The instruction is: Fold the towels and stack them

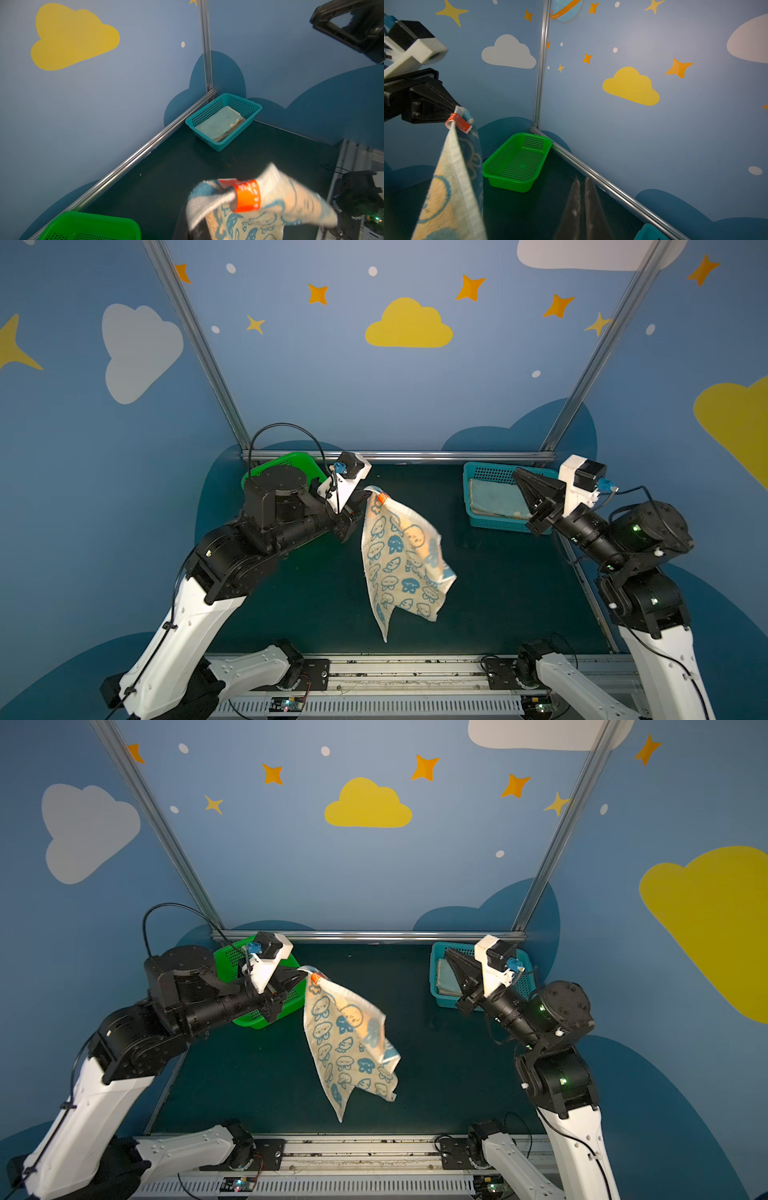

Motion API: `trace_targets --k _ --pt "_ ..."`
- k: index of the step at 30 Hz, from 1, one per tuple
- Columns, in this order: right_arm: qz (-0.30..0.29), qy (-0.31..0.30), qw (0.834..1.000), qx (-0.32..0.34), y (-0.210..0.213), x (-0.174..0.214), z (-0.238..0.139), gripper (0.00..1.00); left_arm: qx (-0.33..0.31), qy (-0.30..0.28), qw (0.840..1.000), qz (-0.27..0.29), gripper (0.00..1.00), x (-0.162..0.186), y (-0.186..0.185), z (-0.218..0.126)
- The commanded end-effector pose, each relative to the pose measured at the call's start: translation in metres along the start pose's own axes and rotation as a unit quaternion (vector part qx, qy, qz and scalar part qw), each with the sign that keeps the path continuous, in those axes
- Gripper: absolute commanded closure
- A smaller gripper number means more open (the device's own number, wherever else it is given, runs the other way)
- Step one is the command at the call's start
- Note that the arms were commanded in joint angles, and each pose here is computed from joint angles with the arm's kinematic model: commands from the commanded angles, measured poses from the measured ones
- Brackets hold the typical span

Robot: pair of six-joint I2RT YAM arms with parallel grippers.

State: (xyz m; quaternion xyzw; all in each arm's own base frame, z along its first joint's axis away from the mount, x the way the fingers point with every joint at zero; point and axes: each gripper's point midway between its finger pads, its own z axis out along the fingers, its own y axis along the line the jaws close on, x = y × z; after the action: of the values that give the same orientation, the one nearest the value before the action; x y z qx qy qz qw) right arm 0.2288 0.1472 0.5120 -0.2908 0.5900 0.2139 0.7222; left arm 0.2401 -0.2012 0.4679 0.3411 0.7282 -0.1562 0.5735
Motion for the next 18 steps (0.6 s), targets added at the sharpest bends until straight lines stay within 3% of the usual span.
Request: trace_targets --k 1,4,6,9,14,18 --pt "0.006 0.017 1.0 0.02 -0.016 0.016 0.02 1.0 -0.042 0.025 0.999 0.004 0.96 0.012 0.019 0.029" --pt "0.011 0.047 0.999 -0.002 -0.015 0.045 0.039 1.0 -0.04 0.046 0.998 0.009 0.96 0.026 0.022 0.054" --pt "0.006 0.06 0.997 -0.055 -0.001 0.069 0.05 1.0 -0.035 0.052 0.998 0.013 0.96 0.031 0.021 0.067" --pt "0.032 0.087 0.989 -0.111 0.02 0.111 0.061 0.81 -0.027 0.055 0.998 0.011 0.96 0.035 0.02 0.083" --pt "0.029 0.136 0.98 -0.143 0.068 0.175 0.07 0.77 -0.03 0.075 0.997 -0.007 0.96 0.041 0.023 0.102" --pt "0.066 0.13 0.971 -0.189 0.106 0.19 0.063 0.72 -0.043 0.092 0.995 -0.019 0.96 0.051 0.028 0.116"
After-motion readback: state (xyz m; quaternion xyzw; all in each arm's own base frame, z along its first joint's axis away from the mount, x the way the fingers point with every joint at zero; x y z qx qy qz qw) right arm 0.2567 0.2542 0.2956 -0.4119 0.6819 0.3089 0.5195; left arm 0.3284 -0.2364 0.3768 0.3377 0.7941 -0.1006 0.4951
